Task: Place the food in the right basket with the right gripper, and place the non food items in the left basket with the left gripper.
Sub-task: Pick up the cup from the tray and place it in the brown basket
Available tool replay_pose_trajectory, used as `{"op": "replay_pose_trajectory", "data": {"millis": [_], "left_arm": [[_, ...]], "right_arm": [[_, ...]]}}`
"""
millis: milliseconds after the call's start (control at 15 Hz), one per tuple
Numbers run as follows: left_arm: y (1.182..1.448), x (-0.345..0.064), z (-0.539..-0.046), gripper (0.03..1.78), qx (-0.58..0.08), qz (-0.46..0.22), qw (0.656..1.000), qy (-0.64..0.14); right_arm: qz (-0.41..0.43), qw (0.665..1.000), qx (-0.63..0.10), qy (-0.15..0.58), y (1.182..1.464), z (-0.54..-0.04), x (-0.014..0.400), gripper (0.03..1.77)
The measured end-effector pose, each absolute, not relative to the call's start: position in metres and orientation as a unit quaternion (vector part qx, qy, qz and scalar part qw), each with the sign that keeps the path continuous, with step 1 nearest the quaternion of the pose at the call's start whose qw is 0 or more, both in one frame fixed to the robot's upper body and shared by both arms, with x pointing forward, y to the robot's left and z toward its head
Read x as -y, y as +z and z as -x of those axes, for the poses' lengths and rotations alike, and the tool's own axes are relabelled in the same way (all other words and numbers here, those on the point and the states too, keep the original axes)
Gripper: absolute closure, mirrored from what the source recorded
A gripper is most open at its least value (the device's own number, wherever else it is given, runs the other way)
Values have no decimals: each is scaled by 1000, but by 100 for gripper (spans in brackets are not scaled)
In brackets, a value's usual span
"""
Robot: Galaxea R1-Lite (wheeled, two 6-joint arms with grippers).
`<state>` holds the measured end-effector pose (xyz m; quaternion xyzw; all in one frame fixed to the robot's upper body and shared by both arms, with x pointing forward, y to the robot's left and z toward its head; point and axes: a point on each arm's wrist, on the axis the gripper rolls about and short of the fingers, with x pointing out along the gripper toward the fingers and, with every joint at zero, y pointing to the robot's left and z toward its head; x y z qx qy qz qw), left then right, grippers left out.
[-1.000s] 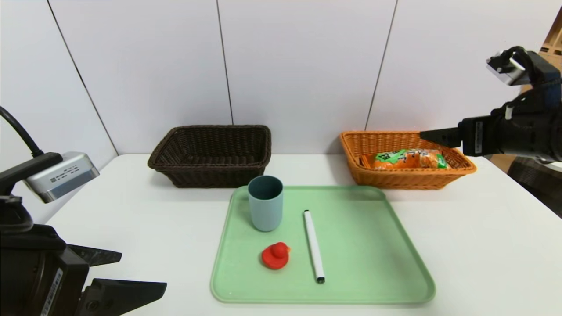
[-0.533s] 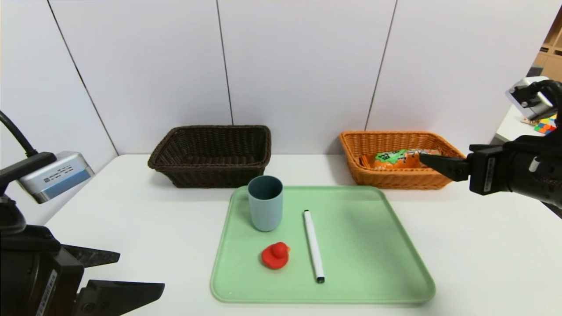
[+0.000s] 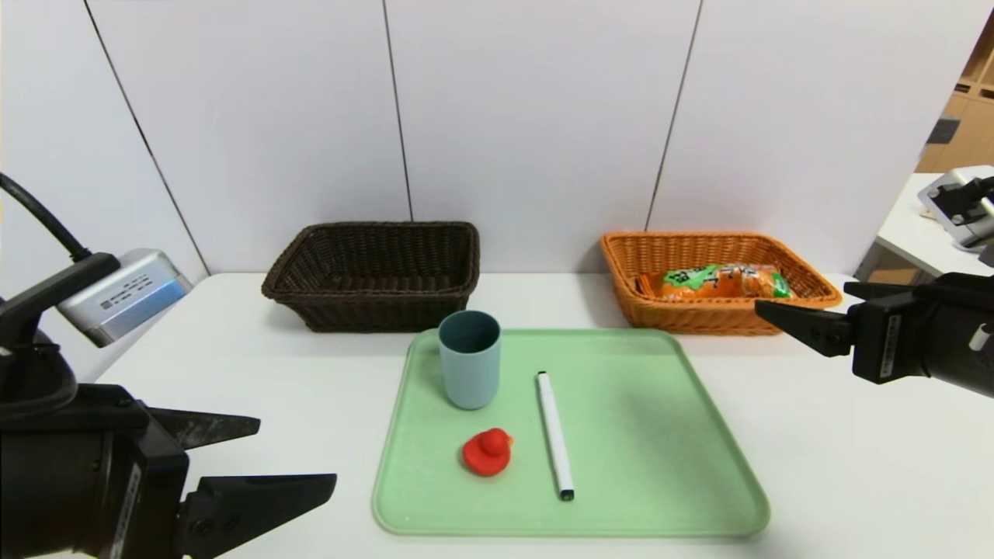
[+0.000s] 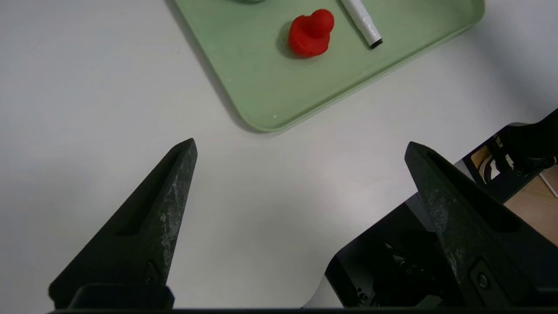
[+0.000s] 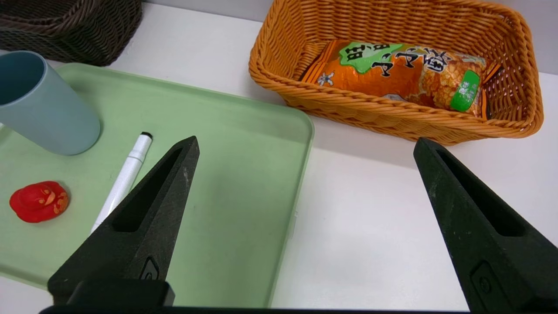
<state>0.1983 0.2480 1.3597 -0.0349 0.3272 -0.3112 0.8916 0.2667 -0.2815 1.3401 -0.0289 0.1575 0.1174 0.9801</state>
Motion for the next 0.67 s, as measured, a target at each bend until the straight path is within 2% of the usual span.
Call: {"op": "replay_pose_trajectory", "data": {"millis": [267,667], "left_arm": [[1359,-227,-208,12,-274,35,899,-339],[1349,-197,-228,12,-249,41,898,-362]], "right_arm": [[30,979,-165,118,1334,-263,283,11],[34,977,-174,118,1327,-258,284,11]]}}
